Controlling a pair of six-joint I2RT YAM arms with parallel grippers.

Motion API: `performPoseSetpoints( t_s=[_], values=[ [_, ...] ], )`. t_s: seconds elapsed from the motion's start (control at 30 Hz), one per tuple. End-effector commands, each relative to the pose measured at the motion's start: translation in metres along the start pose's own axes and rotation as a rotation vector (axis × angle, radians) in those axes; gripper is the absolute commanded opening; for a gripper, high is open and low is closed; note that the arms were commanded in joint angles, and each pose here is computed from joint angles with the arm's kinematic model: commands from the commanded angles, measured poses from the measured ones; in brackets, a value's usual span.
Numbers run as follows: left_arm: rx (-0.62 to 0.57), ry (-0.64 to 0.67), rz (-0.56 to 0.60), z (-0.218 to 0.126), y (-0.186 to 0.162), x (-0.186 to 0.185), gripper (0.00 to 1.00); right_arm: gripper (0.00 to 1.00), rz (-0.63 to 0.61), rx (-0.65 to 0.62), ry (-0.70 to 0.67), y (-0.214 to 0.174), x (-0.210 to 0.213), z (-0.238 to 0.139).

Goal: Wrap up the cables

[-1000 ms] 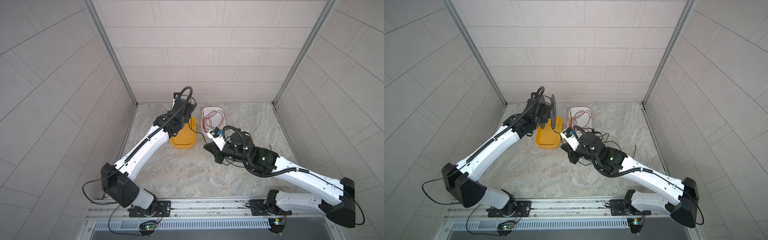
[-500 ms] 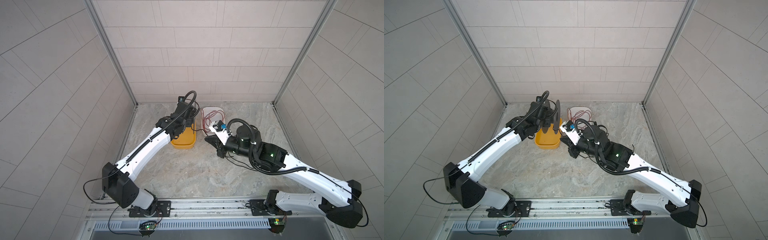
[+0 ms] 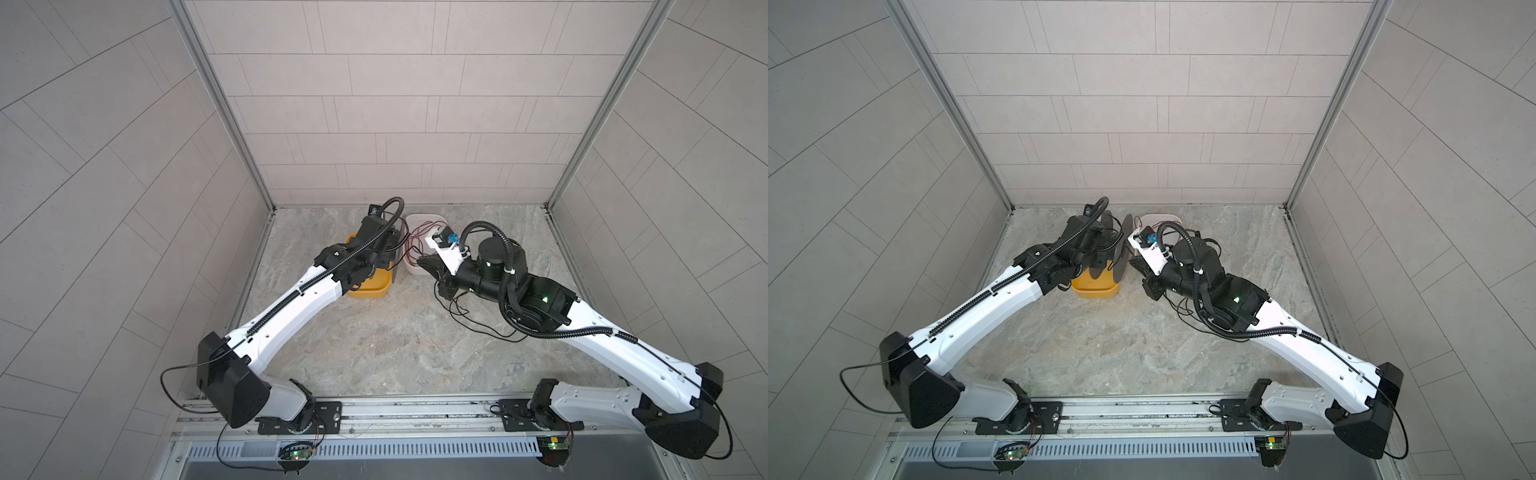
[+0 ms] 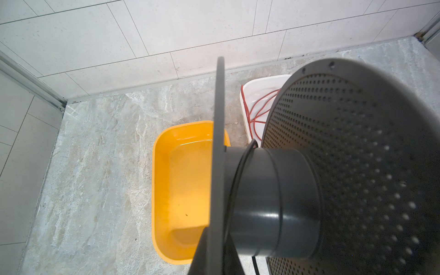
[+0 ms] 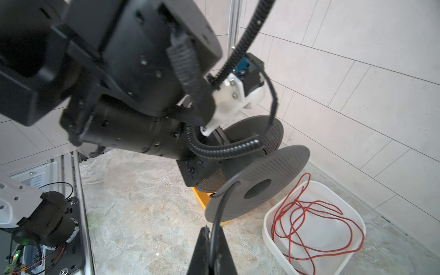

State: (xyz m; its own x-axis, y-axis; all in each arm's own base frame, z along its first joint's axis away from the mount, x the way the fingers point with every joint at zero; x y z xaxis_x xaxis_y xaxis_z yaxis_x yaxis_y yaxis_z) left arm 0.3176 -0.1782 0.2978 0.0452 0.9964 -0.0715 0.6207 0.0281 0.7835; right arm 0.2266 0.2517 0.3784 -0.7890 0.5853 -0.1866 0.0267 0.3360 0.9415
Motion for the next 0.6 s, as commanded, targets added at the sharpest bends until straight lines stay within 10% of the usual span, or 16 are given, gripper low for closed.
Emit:
performPoseSetpoints(
  t_s=[0.0, 0.57],
  values=[
    [-0.059, -0.032, -0.010, -0.019, 0.009, 0.002, 0.00, 0.00, -0.019, -0.059, -0.002, 0.016, -0.009, -0.006],
    [0.004, -0.040, 0.109, -0.022, -0.011, -0.012, 0.00, 0.00, 0.027, -0.111, -0.035, 0.033, -0.046, 0.004]
  ],
)
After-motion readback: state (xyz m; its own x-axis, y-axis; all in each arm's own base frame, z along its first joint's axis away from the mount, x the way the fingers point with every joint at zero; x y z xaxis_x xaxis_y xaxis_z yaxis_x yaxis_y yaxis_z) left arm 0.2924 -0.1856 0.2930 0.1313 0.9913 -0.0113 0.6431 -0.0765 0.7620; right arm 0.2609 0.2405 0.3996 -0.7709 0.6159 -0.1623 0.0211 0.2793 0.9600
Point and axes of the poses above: each gripper's point midway between its finger pads, its own z axis out along the fingers, its own x axis along the line the jaws close on, y = z × x, the point moved 5 cm from there along -z, back along the fingers, and after that the axes turned 9 degrees about -z, right-handed, at the moved point
